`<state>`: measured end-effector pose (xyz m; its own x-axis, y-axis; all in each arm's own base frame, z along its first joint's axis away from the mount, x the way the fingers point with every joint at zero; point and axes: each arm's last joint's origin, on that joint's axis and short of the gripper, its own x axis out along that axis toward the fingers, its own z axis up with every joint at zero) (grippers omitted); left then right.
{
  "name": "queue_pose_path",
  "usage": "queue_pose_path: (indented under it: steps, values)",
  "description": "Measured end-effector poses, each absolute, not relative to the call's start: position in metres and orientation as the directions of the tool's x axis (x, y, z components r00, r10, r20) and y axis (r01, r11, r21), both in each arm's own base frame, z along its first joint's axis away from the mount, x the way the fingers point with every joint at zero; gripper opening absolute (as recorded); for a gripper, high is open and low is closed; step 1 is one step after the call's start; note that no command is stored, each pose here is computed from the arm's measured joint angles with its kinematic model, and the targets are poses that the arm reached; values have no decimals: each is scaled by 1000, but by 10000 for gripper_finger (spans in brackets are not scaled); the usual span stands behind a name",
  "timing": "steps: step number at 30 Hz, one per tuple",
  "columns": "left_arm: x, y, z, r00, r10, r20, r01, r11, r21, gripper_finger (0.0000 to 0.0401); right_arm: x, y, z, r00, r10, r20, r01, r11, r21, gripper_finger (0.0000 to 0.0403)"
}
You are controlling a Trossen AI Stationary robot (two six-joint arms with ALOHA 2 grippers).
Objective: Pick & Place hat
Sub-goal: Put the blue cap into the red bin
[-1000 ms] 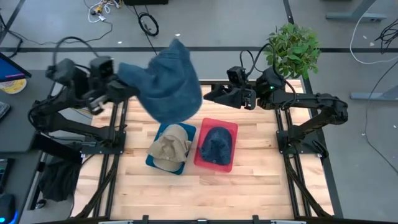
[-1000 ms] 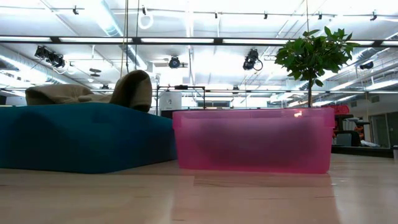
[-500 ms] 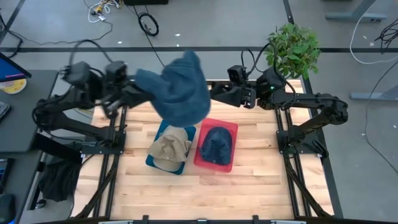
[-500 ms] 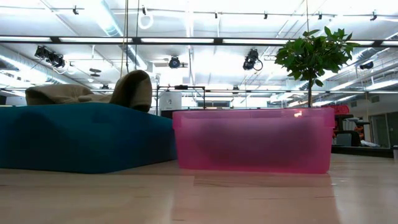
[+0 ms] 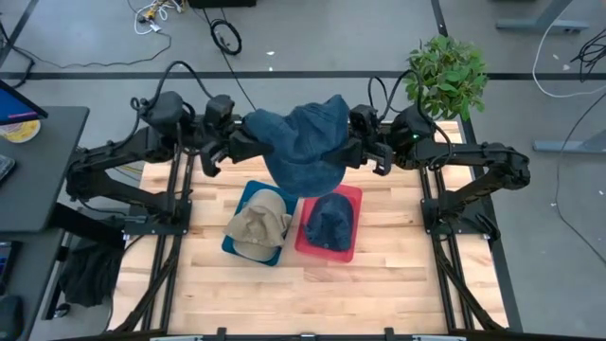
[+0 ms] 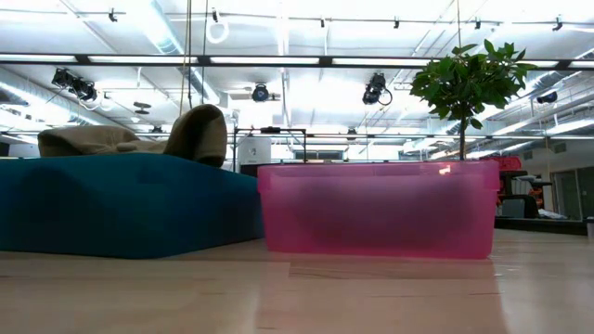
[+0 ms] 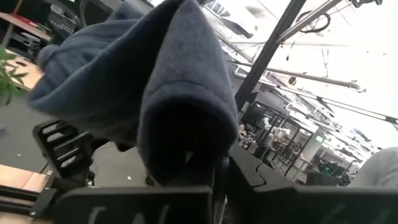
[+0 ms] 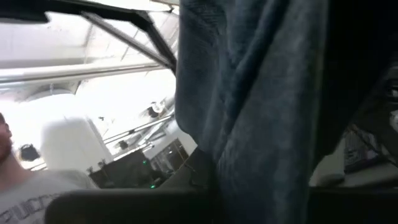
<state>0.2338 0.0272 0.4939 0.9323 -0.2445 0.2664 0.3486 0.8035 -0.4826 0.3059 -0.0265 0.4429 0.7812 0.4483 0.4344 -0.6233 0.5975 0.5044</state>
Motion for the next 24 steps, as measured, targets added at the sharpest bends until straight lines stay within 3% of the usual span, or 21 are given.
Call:
queue_pose_path:
  steps: [3,10,15,19,24]
  values:
    - [232,29,495,934,-230,274,341,801,-491,36,307,-28,441,792,440,424,-610,597,521,14]
    - [230,31,498,937,-194,292,326,788,-523,137,302,-33,443,810,431,398,-587,588,557,8]
    - [203,31,507,934,-181,308,320,805,-499,195,281,-33,448,899,318,301,-438,664,606,7]
    - [171,28,515,935,-142,324,284,848,-448,209,261,-32,452,944,230,236,-329,700,634,6]
    - [126,24,522,934,27,357,135,897,-421,198,236,-27,448,970,115,215,-230,727,647,6]
